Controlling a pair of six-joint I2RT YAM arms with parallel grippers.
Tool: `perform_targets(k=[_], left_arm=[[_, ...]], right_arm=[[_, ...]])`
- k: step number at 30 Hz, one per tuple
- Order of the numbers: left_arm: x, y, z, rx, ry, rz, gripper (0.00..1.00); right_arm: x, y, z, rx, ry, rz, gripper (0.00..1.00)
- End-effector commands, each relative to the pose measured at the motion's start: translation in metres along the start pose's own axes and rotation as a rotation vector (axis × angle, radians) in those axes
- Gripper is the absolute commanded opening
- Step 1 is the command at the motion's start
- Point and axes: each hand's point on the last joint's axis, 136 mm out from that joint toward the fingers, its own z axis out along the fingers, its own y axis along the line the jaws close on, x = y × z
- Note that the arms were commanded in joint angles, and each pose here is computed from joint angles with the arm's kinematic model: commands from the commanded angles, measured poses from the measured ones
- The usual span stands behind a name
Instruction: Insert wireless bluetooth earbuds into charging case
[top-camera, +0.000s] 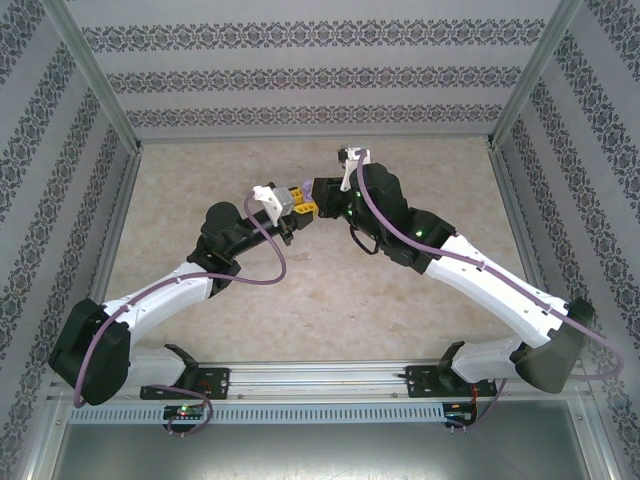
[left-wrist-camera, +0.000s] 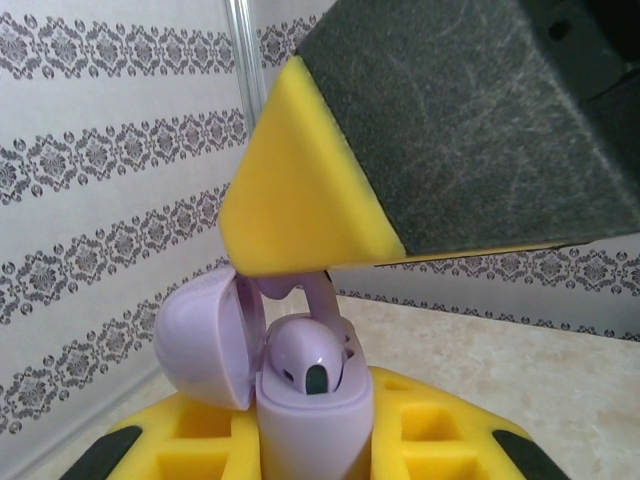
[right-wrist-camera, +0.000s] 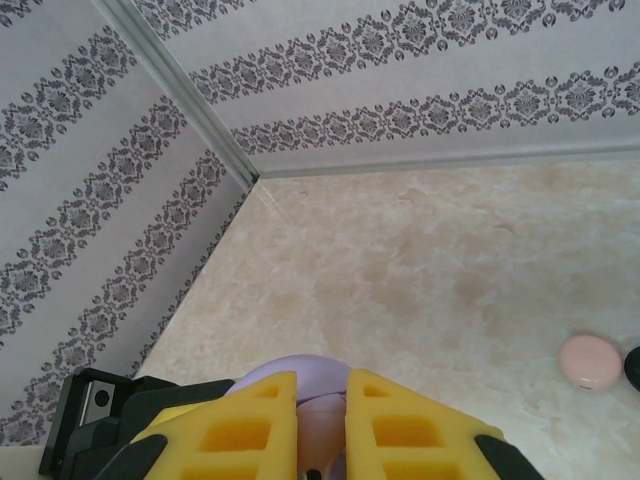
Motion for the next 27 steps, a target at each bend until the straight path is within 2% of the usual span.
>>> perform_targets(k=[1,4,7,12,17,21,27], left_arm=[[-0.049,-0.007,0.000,0.012,-0.135,0.077,0.00],[-0.048,-0.006,0.001,0.012,-0.130,0.073,0.00],[-0.047,-0.006,0.003,0.014,-0.129,0.067,0.00],[-0.046,-0.006,0.004,0.016,-0.129,0.061,0.00],[-0.043,-0.005,0.005,0.015,-0.121,0.054,0.00],[-0.035,-0.006,0.006,0.020,-0.103,0.044,0.00],[-0.018,-0.012,0.005,0.048,-0.045,0.028,0.00]], right_arm=[[0.030,-0.004,0.004,0.005,0.091,-0.002,0.15],[0.029,-0.002,0.003,0.001,0.091,-0.003,0.17],[0.022,0.000,0.001,0.001,0.075,-0.003,0.25],[0.002,0.002,-0.004,0.010,0.021,-0.001,0.52],[-0.034,0.009,-0.027,-0.019,-0.076,0.024,0.68],[-0.052,0.004,-0.046,-0.024,-0.105,0.043,0.71],[-0.056,-0.021,-0.045,0.012,-0.032,0.074,0.68]])
